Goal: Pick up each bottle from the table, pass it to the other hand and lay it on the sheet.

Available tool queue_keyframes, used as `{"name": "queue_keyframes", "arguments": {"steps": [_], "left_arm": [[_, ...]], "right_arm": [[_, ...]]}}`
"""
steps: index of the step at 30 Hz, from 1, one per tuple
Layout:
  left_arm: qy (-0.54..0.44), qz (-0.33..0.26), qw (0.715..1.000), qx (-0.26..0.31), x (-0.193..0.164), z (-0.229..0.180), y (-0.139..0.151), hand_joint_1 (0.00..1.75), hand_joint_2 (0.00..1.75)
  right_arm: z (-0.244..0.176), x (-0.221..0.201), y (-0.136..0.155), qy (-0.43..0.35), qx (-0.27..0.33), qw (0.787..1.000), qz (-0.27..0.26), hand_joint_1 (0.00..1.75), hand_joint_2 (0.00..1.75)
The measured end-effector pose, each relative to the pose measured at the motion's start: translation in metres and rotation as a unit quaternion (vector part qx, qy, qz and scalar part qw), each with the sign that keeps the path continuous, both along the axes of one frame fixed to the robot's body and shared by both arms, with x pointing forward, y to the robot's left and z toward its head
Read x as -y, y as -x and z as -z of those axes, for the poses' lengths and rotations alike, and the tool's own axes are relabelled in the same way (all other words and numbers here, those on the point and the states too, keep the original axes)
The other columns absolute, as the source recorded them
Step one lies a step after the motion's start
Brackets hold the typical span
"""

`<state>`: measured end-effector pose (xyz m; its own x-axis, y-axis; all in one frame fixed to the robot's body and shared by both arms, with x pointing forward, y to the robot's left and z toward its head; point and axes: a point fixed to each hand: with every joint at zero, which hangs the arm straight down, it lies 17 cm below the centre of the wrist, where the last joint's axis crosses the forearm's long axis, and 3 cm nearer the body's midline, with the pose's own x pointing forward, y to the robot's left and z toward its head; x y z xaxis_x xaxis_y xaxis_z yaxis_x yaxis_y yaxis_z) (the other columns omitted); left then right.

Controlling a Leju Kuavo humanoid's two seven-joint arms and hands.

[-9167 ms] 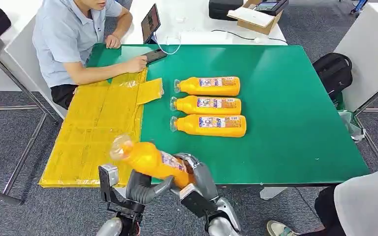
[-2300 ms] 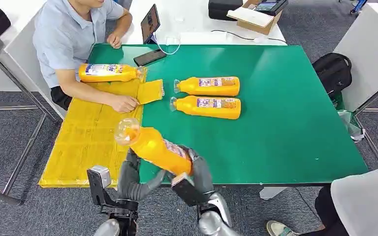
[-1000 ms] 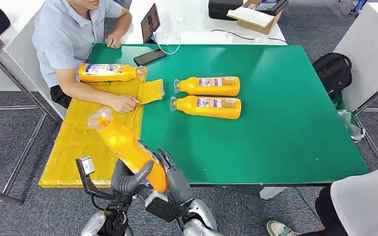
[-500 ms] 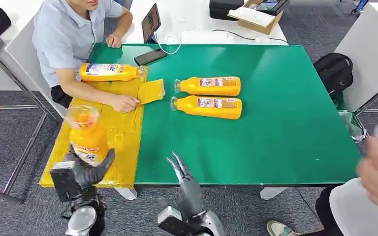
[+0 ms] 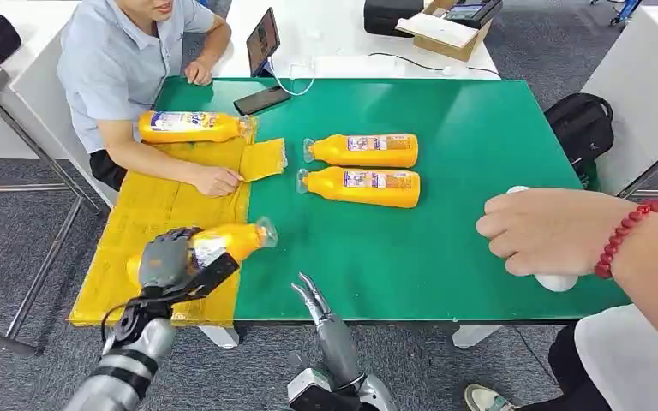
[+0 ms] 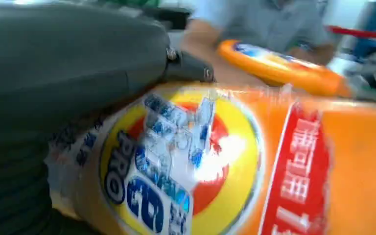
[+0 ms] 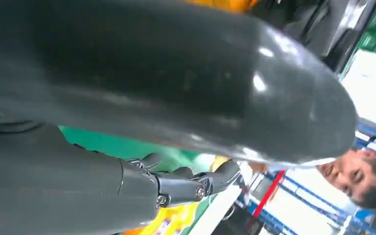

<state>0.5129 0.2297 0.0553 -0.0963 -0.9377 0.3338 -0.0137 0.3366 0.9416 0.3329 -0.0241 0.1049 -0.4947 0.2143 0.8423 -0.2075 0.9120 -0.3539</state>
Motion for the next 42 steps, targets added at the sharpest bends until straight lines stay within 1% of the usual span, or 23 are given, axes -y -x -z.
{"name": "queue_keyframes", "arguments": {"steps": [1, 2, 3, 5, 7, 10, 13, 15, 16, 19, 21, 26, 27, 28, 31, 32, 33, 35, 36, 38, 39, 41, 42], "left_arm": [[-0.014, 0.000, 1.000, -0.016, -0.002, 0.004, -0.007, 1.36, 1.75], [-0.030, 0.002, 0.999, -0.032, -0.005, 0.009, -0.012, 0.70, 1.75], [-0.042, 0.003, 0.998, -0.046, -0.008, 0.013, -0.017, 0.70, 1.75], [-0.053, 0.006, 0.996, -0.070, -0.013, 0.019, -0.024, 0.19, 1.75], [-0.053, 0.009, 0.995, -0.084, -0.016, 0.022, -0.028, 0.00, 1.75], [-0.016, 0.027, 0.995, -0.098, -0.011, 0.023, -0.030, 0.00, 1.75], [0.098, 0.066, 0.985, -0.123, 0.006, 0.023, -0.025, 0.00, 1.75], [0.212, 0.107, 0.962, -0.135, 0.029, 0.012, -0.017, 0.00, 1.75], [0.255, 0.120, 0.949, -0.139, 0.038, 0.010, -0.011, 0.00, 1.75], [0.416, 0.155, 0.887, -0.131, 0.067, -0.015, 0.005, 0.00, 1.75], [0.498, 0.141, 0.851, -0.086, 0.067, -0.036, 0.011, 0.00, 1.75], [0.550, 0.124, 0.825, -0.028, 0.067, -0.064, 0.021, 0.00, 1.75], [0.583, 0.114, 0.804, -0.006, 0.063, -0.075, 0.021, 0.00, 1.75], [0.630, 0.096, 0.770, 0.021, 0.053, -0.088, 0.022, 0.00, 1.75], [0.759, 0.056, 0.642, 0.095, 0.021, -0.127, 0.030, 0.00, 1.75], [0.777, 0.050, 0.618, 0.112, 0.013, -0.137, 0.037, 0.00, 1.75], [0.784, 0.049, 0.605, 0.132, 0.007, -0.148, 0.045, 0.00, 1.75], [0.772, 0.048, 0.610, 0.174, -0.003, -0.165, 0.062, 0.00, 1.75], [0.744, 0.041, 0.633, 0.212, -0.010, -0.174, 0.073, 0.00, 1.75], [0.672, 0.011, 0.683, 0.286, -0.024, -0.185, 0.095, 0.00, 1.75], [0.609, -0.013, 0.725, 0.321, -0.028, -0.190, 0.105, 0.00, 1.75], [0.523, -0.043, 0.778, 0.345, -0.022, -0.187, 0.117, 0.00, 1.75], [0.511, -0.044, 0.790, 0.336, -0.012, -0.181, 0.119, 0.00, 1.75]], "right_arm": [[0.000, -0.001, 0.000, -0.001, -0.001, 1.000, -0.002, 0.00, 0.00], [-0.001, -0.002, 0.000, -0.002, -0.001, 1.000, -0.005, 0.00, 0.00], [-0.001, -0.003, 0.000, -0.004, -0.003, 1.000, -0.008, 0.00, 0.00], [0.000, -0.004, 0.000, -0.006, -0.006, 1.000, -0.011, 0.00, 0.00], [0.000, -0.003, 0.000, -0.009, -0.009, 1.000, -0.011, 0.00, 0.00], [0.001, -0.003, 0.000, -0.015, -0.015, 1.000, -0.012, 0.00, 0.00], [0.002, -0.002, 0.000, -0.021, -0.017, 1.000, -0.012, 0.00, 0.00], [-0.001, -0.002, 0.002, -0.022, -0.005, 1.000, -0.012, 0.00, 0.00], [-0.002, -0.001, 0.002, -0.022, -0.001, 1.000, -0.010, 0.00, 1.75], [-0.001, 0.000, 0.001, -0.028, -0.004, 1.000, -0.004, 0.00, 1.75], [0.000, 0.001, 0.000, -0.030, -0.005, 1.000, 0.000, 0.00, 1.75], [0.003, 0.002, 0.000, -0.031, -0.010, 0.999, 0.001, 0.00, 1.75], [0.004, 0.002, 0.000, -0.031, -0.011, 0.999, 0.001, 0.00, 1.75], [0.004, 0.002, 0.000, -0.030, -0.011, 0.999, 0.003, 0.00, 1.75], [0.003, 0.008, -0.002, -0.013, 0.007, 1.000, 0.024, 0.00, 1.75], [0.000, 0.011, -0.002, 0.003, 0.025, 0.999, 0.038, 0.00, 1.75], [-0.005, 0.013, -0.001, 0.033, 0.055, 0.997, 0.050, 0.00, 1.75], [-0.014, 0.017, 0.001, 0.096, 0.112, 0.987, 0.065, 0.00, 1.75], [-0.014, 0.024, -0.003, 0.125, 0.124, 0.981, 0.076, 0.00, 1.75], [-0.004, 0.050, -0.023, 0.168, 0.107, 0.973, 0.114, 0.00, 1.75], [0.007, 0.072, -0.037, 0.194, 0.080, 0.968, 0.141, 0.00, 1.75], [0.024, 0.110, -0.056, 0.247, 0.057, 0.950, 0.181, 0.00, 1.75], [0.029, 0.127, -0.062, 0.271, 0.058, 0.941, 0.194, 0.00, 1.75]]}}
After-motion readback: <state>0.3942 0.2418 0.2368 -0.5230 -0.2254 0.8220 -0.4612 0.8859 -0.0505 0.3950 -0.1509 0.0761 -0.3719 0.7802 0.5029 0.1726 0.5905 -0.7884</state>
